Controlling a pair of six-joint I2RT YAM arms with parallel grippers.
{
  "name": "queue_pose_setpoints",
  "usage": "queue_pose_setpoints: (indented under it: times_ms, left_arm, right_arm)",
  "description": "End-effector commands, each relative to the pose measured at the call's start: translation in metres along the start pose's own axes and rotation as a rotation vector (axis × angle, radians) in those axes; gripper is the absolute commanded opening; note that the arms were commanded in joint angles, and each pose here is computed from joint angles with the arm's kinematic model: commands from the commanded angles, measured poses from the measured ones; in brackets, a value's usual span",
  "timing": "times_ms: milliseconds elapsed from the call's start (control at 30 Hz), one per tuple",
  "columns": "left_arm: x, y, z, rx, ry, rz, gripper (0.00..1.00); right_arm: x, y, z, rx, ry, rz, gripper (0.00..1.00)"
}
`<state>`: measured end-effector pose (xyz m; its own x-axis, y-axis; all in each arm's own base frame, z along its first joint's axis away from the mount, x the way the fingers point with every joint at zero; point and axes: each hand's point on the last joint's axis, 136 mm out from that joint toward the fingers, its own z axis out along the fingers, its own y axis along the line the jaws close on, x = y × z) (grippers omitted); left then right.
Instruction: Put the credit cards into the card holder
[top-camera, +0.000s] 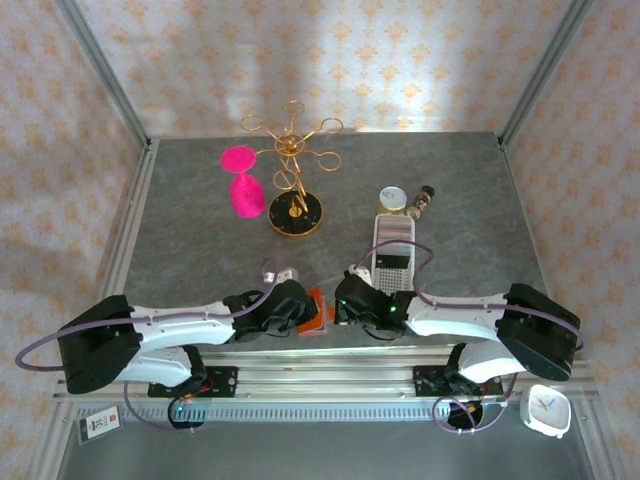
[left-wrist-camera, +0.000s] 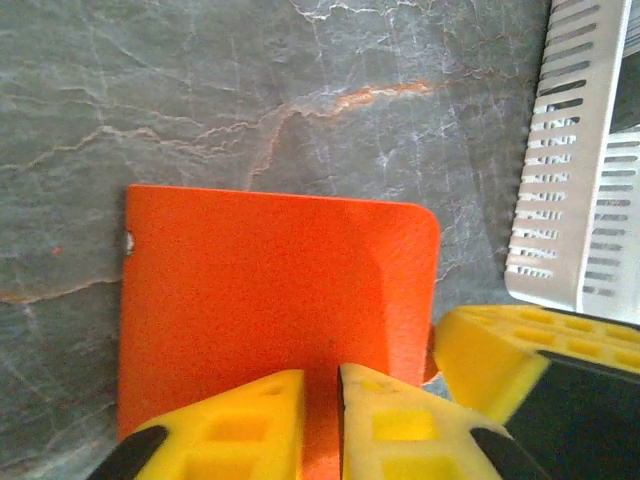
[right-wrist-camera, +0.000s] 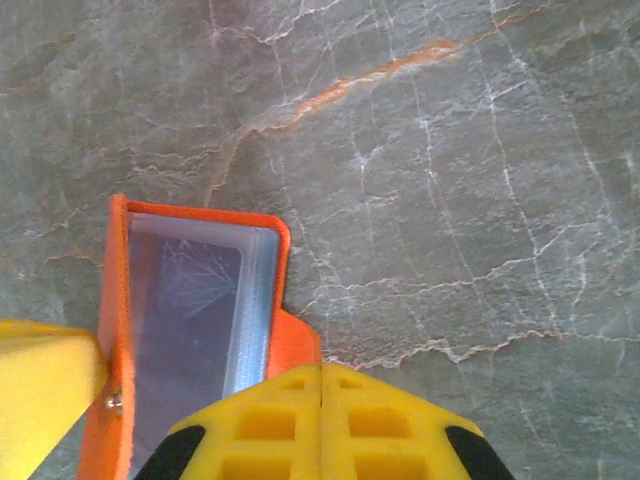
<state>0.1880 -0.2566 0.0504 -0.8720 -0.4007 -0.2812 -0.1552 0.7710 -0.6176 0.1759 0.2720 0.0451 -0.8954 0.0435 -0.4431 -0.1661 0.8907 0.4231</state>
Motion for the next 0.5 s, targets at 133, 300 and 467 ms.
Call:
queue_pose_setpoints:
  times_ms: [133, 300, 467]
  left_arm:
    - [0.008, 0.012, 0.001, 0.033, 0.001, -0.057, 0.03]
    - [0.014, 0.020, 0.004, 0.018, 0.010, -0.047, 0.02]
    - [0.017, 0.037, 0.008, -0.076, 0.015, -0.030, 0.00]
  right_arm:
    - [-0.005, 0.015, -0.008, -0.078, -0.025, 0.038, 0.00]
    - [-0.006, 0.022, -0.010, -0.110, -0.018, 0.048, 0.00]
    - [-0.007, 0.030, -0.010, -0.131, -0.011, 0.038, 0.00]
